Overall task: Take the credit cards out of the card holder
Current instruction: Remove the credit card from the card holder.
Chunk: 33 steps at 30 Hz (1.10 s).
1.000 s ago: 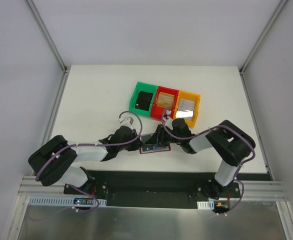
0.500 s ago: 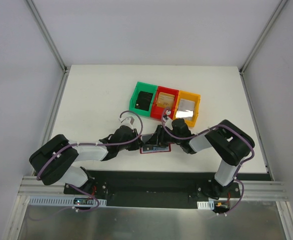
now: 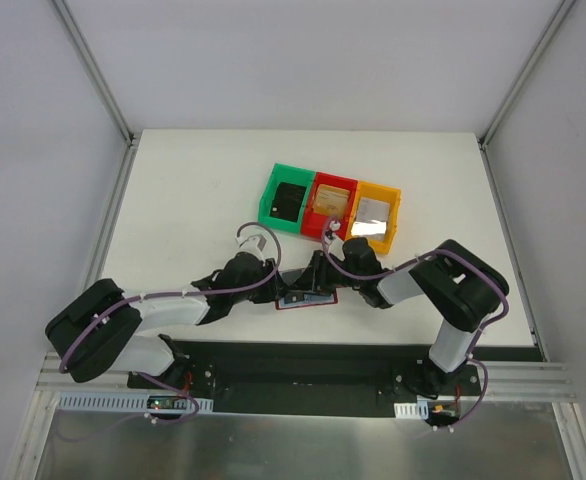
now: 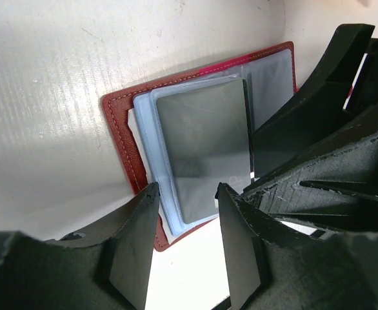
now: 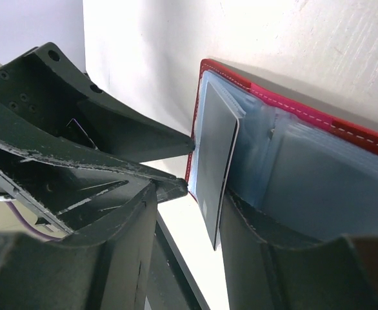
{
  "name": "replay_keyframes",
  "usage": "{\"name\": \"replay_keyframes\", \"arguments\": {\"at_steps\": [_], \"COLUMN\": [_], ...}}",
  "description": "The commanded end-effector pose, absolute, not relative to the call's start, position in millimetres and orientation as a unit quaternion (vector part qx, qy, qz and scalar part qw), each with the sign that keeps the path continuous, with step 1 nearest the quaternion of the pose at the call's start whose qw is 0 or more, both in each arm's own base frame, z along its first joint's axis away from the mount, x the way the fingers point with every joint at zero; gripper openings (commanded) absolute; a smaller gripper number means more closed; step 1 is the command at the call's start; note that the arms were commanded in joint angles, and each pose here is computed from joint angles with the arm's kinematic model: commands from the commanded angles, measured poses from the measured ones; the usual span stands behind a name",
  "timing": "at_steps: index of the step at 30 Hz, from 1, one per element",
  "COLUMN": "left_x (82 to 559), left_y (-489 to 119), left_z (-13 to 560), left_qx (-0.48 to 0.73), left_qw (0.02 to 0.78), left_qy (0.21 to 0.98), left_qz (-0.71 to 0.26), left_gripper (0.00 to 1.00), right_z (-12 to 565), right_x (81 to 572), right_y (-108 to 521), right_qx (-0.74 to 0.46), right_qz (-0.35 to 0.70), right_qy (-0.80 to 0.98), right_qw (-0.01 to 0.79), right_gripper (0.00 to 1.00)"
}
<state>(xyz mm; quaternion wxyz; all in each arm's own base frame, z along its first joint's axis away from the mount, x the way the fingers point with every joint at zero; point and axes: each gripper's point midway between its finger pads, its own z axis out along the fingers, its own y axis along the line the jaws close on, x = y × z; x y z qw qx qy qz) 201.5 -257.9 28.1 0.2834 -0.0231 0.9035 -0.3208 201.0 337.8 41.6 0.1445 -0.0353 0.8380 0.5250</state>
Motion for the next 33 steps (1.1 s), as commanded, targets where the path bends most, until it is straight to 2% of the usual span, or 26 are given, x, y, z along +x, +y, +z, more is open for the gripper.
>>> {"name": "replay_keyframes", "arguments": {"at_steps": [1, 12, 24, 33], "left_x": [202.6, 203.9, 205.5, 204.7], "left_y": [-249.1, -243.4, -238.7, -236.7], "left_z": [33.9, 22.3, 9.7, 7.1], "left_qx": [-0.022, -0.026, -0.033, -0.033], "left_qw": [0.301, 0.293, 0.281, 0.279], "left_qy": [0.902, 0.913, 0.925, 0.927], "left_qz": [-0.308, -0.282, -0.255, -0.25], "left_gripper": [0.41, 0.33, 0.08, 0.01], "right_z": [57.6, 61.8, 64.5, 65.9], "right_x": [203.2, 204.3, 202.9, 204.2], "right_y": [344.6, 344.8, 339.2, 335.2], "right_qx": [-0.053, -0.053, -0.053, -0.05], "right_qz": [0.547, 0.549, 0.546, 0.545], "right_qy": [0.82, 0.818, 0.819, 0.819], "right_qw": [0.162, 0.164, 0.169, 0.171], "right_gripper": [0.44, 0.44, 0.43, 0.43]}}
